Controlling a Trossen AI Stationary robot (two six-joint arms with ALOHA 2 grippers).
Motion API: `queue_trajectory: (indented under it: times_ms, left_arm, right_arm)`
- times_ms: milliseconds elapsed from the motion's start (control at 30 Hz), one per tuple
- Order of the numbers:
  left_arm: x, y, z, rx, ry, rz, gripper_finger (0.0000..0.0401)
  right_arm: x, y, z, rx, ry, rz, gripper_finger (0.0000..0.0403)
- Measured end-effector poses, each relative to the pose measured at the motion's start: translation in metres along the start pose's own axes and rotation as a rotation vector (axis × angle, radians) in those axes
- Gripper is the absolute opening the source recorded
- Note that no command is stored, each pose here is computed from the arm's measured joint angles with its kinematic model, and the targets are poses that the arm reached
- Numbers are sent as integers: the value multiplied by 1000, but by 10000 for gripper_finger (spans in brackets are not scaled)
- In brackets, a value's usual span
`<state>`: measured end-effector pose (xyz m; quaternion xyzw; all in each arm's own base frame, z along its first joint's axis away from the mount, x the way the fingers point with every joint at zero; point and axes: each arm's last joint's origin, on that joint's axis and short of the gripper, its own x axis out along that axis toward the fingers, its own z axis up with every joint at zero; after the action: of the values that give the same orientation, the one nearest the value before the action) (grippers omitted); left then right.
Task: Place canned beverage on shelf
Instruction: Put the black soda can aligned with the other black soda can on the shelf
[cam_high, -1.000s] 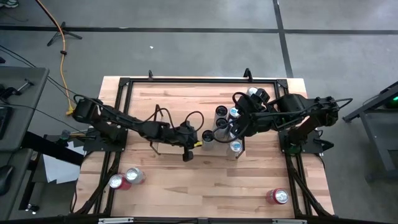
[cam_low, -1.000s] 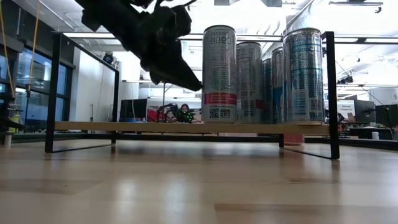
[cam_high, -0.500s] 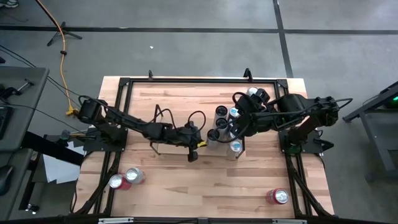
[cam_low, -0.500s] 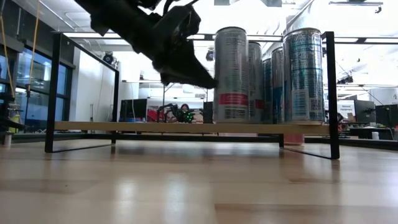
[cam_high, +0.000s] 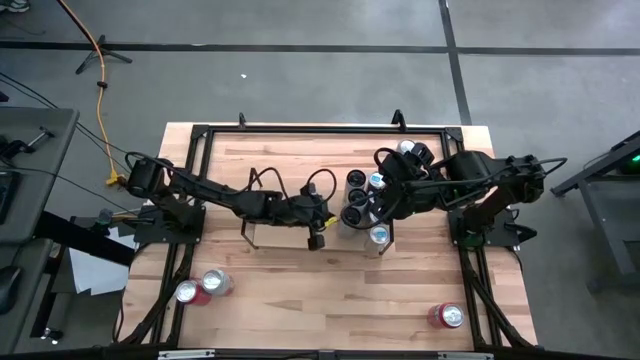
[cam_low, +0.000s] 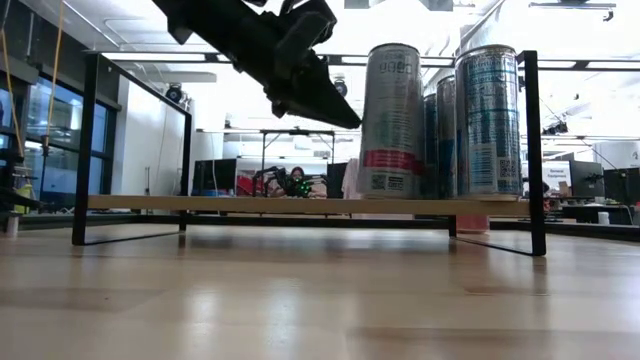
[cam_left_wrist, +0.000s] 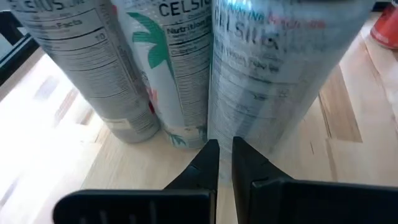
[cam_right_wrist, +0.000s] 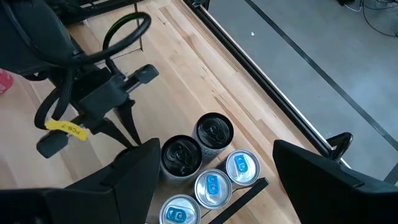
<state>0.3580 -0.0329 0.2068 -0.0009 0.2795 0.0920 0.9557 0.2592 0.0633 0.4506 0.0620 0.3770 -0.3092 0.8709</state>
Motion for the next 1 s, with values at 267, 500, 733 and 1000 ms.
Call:
queue_trajectory:
  times_ms: [267, 500, 733, 1000]
  left_arm:
    - [0, -2, 7, -21, -52, -29, 0]
    - [-2, -7, 7, -32, -58, -43, 0]
    - [6, -9, 6, -86, -103, -52, 0]
    - [4, -9, 4, -73, -76, -53, 0]
  right_arm:
    - [0, 0, 0, -1, 0, 1, 298]
    - [0, 0, 0, -3, 1, 1, 298]
    - [0, 0, 0, -3, -4, -4, 298]
    - [0, 0, 0, -2, -6, -8, 298]
